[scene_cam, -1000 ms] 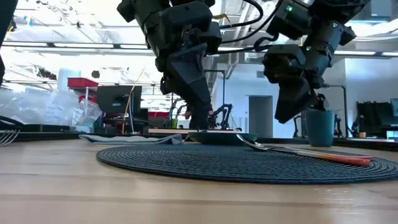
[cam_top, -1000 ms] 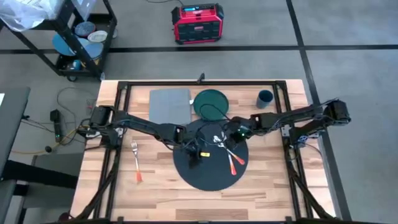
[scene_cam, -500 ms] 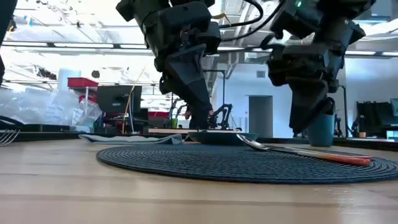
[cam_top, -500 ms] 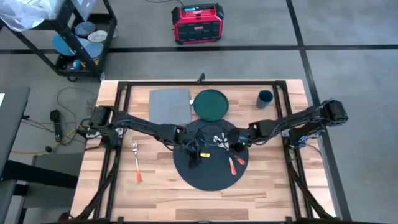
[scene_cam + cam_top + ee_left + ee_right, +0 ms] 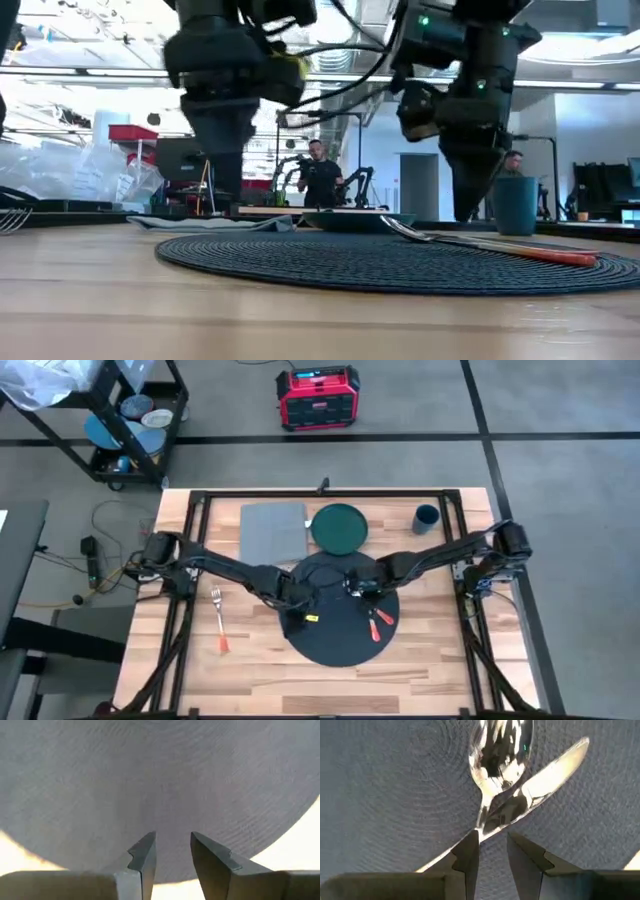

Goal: Set table place
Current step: Put the orange spoon on the blue placemat to the right of the orange table knife

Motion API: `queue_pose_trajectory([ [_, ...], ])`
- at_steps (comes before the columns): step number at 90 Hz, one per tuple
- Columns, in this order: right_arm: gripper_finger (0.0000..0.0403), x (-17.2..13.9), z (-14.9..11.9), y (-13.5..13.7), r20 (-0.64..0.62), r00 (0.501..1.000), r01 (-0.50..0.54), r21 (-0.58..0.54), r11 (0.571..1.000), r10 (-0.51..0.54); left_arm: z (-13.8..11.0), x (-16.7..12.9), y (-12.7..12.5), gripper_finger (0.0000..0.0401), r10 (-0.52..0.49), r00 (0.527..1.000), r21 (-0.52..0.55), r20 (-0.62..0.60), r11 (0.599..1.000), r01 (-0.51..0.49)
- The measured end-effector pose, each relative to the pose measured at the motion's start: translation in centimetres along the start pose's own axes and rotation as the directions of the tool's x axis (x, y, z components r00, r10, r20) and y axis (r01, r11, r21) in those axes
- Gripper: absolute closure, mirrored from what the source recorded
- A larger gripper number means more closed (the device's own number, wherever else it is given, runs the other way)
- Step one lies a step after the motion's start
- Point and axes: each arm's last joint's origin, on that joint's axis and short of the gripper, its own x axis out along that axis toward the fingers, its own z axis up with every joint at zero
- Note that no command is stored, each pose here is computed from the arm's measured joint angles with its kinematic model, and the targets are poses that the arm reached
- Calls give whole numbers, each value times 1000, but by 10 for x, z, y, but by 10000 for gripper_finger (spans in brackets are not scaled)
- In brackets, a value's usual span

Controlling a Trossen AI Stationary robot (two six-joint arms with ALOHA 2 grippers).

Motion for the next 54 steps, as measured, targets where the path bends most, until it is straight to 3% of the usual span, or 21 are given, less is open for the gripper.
queue_pose_trajectory([
  [15, 315, 3, 5, 1, 4, 1000, -2, 10, 1000, 2, -2, -15, -2, 296, 12, 998, 2, 55, 1000, -12],
  [37, 315, 2, 5, -1, 9, 1000, 12, 34, 999, -13, -3, -15, 1, 296, 23, 999, 4, 39, 1000, -23],
  [54, 307, 2, 7, 1, 22, 1000, -12, -14, 1000, 13, -2, -15, 1, 296, 25, 999, -22, 40, 999, -24],
])
